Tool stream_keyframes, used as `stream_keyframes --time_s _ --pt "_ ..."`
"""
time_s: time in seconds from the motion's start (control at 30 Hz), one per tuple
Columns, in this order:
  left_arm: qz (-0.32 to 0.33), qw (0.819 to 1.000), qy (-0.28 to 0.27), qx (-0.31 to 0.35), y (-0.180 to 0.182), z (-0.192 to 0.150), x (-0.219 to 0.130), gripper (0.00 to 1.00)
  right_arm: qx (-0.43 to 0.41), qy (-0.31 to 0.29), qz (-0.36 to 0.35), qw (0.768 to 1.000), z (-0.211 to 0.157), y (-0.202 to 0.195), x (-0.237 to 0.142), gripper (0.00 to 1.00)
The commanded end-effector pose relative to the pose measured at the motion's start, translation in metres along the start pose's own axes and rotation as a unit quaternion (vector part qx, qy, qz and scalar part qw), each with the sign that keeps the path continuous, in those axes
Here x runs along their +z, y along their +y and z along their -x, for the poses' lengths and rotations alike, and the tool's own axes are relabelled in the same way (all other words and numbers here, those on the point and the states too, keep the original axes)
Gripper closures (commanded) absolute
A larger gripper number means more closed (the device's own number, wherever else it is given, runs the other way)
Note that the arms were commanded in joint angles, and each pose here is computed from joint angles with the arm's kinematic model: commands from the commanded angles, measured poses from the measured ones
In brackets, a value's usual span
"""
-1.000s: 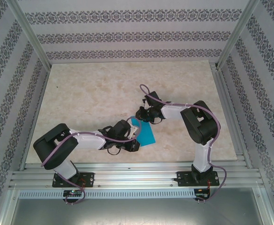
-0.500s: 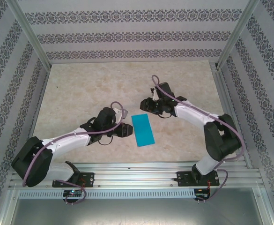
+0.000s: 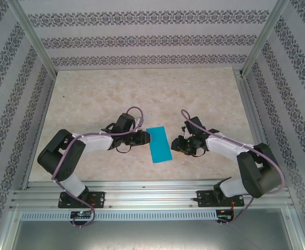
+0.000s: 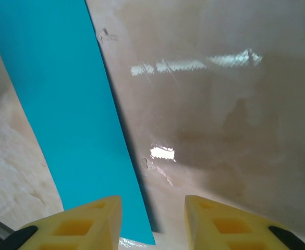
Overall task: Fold a paper plane with a square sheet of paper (fold left side to right side)
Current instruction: Fold the triangle a second time at the center of the table.
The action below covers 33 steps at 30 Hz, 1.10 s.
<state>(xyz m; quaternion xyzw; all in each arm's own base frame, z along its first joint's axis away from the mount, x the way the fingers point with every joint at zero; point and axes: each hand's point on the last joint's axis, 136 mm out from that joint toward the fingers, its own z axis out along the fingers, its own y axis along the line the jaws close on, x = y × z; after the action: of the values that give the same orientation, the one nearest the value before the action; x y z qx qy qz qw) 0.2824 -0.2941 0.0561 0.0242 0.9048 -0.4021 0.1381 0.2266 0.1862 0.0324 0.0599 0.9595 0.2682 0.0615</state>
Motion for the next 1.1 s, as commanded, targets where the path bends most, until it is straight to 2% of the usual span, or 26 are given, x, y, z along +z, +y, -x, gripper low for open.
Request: stream_keyframes --time_s 0.0,0.57,0.93,1.07 --pt "-0.029 1.0 -0.008 0.007 -0.017 0.01 0.007 0.7 0.001 0.005 0.021 1.0 -0.007 0.012 0.001 0.63" --pt "0.009 1.0 0.018 0.011 0.001 -0.006 0.022 0.71 0.005 0.047 0.003 0.999 -0.03 0.013 0.024 0.63" --pt "0.014 1.0 0.021 0.016 0.001 -0.006 0.022 0.71 -0.001 0.032 0.023 0.999 -0.023 0.029 0.014 0.67" --pt "0.02 0.999 0.021 0.018 0.002 -0.005 0.022 0.72 -0.007 0.028 0.01 1.0 -0.021 0.027 0.009 0.7"
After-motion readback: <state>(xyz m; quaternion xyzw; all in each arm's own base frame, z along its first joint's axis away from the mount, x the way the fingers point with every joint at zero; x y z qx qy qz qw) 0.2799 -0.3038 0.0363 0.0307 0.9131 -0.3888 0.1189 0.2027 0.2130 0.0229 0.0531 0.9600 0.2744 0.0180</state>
